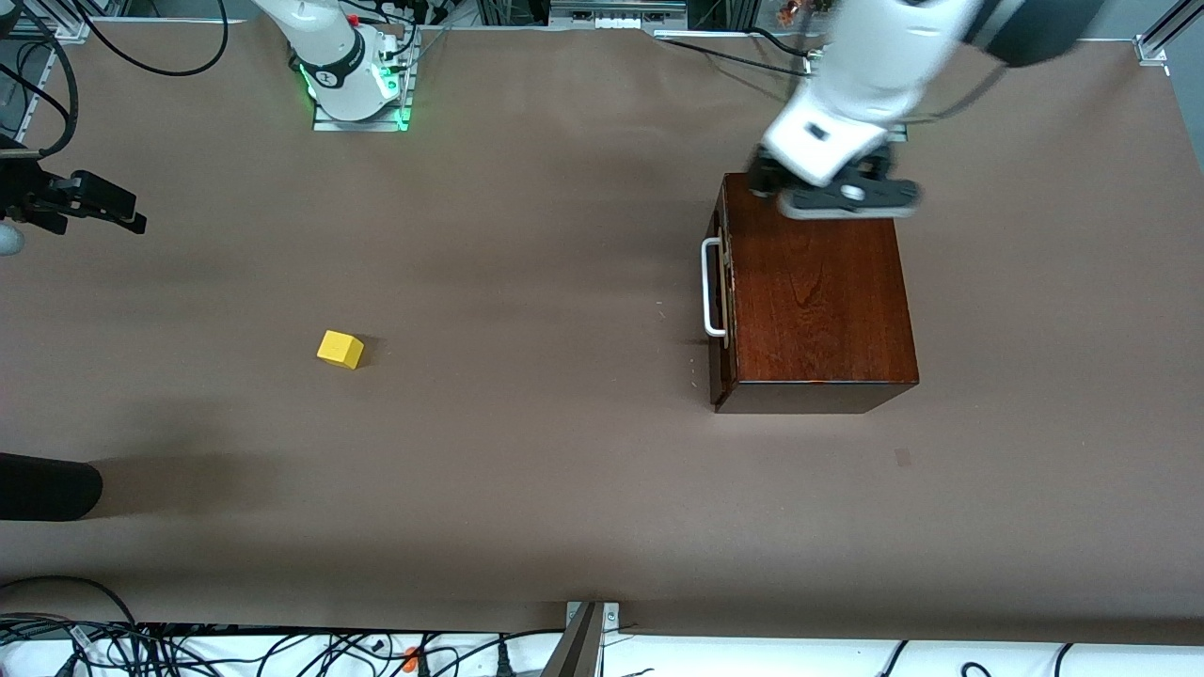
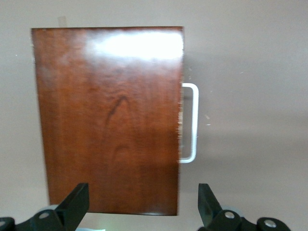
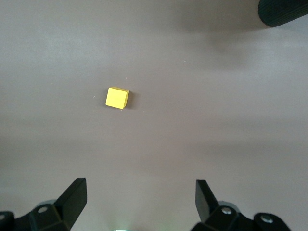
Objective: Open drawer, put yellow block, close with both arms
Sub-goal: 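Move the left gripper over the box to the white drawer handle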
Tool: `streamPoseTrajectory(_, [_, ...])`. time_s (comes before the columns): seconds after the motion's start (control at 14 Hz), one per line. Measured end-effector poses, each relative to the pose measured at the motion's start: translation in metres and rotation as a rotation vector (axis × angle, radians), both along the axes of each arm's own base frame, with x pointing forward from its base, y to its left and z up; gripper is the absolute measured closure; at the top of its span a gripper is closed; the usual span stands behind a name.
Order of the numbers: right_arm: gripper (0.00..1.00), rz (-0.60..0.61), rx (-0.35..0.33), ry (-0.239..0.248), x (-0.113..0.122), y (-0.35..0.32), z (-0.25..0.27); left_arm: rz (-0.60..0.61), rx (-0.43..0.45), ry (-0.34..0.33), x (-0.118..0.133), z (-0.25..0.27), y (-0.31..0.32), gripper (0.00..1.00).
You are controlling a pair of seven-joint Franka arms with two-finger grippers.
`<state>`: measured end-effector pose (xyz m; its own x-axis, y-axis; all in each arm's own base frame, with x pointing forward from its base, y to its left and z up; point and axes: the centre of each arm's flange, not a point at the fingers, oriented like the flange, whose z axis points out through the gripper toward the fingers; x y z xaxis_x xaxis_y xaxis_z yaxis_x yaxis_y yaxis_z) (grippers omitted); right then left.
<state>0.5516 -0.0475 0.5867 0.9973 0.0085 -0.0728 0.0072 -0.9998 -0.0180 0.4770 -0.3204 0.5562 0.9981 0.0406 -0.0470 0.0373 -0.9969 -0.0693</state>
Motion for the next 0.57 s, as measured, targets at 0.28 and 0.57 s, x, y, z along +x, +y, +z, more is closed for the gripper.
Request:
streamPoseTrajectory(0.28, [0.0, 0.0, 0.0, 0.0, 0.0, 0.0, 0.0, -0.006, 0.091, -0.028, -0.029, -0.04, -0.078, 0.0])
streamPoseTrajectory(0.57, [0.0, 0.0, 0.0, 0.0, 0.0, 0.0, 0.0, -0.027, 0.107, -0.009, -0.019, -0.095, -0.103, 0.0])
